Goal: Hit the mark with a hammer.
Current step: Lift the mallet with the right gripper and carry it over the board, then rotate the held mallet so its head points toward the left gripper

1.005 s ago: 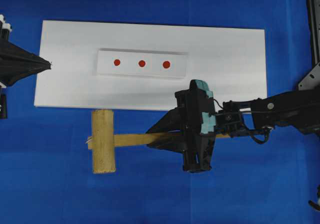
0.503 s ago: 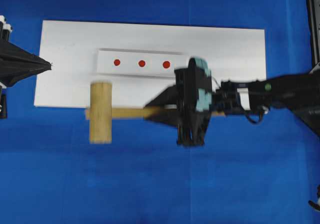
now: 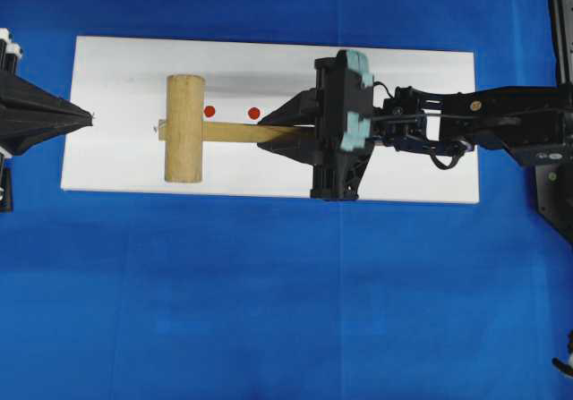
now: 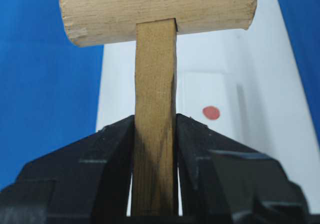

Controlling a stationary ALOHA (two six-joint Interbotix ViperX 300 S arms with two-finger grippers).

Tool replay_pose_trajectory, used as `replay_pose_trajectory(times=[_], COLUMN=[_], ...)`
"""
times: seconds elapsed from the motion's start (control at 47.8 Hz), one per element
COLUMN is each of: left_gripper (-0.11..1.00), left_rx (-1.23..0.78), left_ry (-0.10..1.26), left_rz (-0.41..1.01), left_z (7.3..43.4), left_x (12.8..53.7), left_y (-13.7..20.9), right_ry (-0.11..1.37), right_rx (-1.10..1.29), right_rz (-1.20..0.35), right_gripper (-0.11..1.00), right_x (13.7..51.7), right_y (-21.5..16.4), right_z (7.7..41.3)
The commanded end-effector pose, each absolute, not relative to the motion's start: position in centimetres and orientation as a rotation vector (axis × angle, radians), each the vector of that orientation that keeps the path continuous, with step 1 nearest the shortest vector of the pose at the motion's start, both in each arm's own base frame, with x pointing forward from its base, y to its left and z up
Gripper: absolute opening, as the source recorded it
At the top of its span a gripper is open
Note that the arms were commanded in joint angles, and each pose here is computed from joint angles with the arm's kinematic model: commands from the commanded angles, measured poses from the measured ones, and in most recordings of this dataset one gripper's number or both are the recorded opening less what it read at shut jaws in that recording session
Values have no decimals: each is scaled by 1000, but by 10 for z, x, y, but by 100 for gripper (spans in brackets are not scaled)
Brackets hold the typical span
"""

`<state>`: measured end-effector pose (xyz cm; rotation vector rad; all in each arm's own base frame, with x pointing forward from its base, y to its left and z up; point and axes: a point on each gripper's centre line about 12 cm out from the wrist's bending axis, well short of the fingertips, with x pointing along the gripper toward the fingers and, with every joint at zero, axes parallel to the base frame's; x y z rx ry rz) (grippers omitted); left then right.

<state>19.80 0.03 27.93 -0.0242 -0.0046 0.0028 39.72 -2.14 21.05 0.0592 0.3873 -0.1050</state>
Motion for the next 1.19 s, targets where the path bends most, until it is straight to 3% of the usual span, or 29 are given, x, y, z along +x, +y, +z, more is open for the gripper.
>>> replay_pose_trajectory(times=[0.0, 0.754, 1.173], left_gripper=[0, 0, 0], left_rx=[-27, -92, -102], left_ry=[-15, -12, -23], left_rz=[3, 5, 3], left_z=[283, 281, 283], left_x=[199, 199, 199], left_y=[0, 1, 0], right_ry=[312, 84, 80], right_rx=[7, -825, -945], right_rz=[-108, -150, -139], right_gripper=[9, 9, 9], right_x=[397, 399, 402], right_y=[-26, -32, -26], right_z=[238, 278, 279])
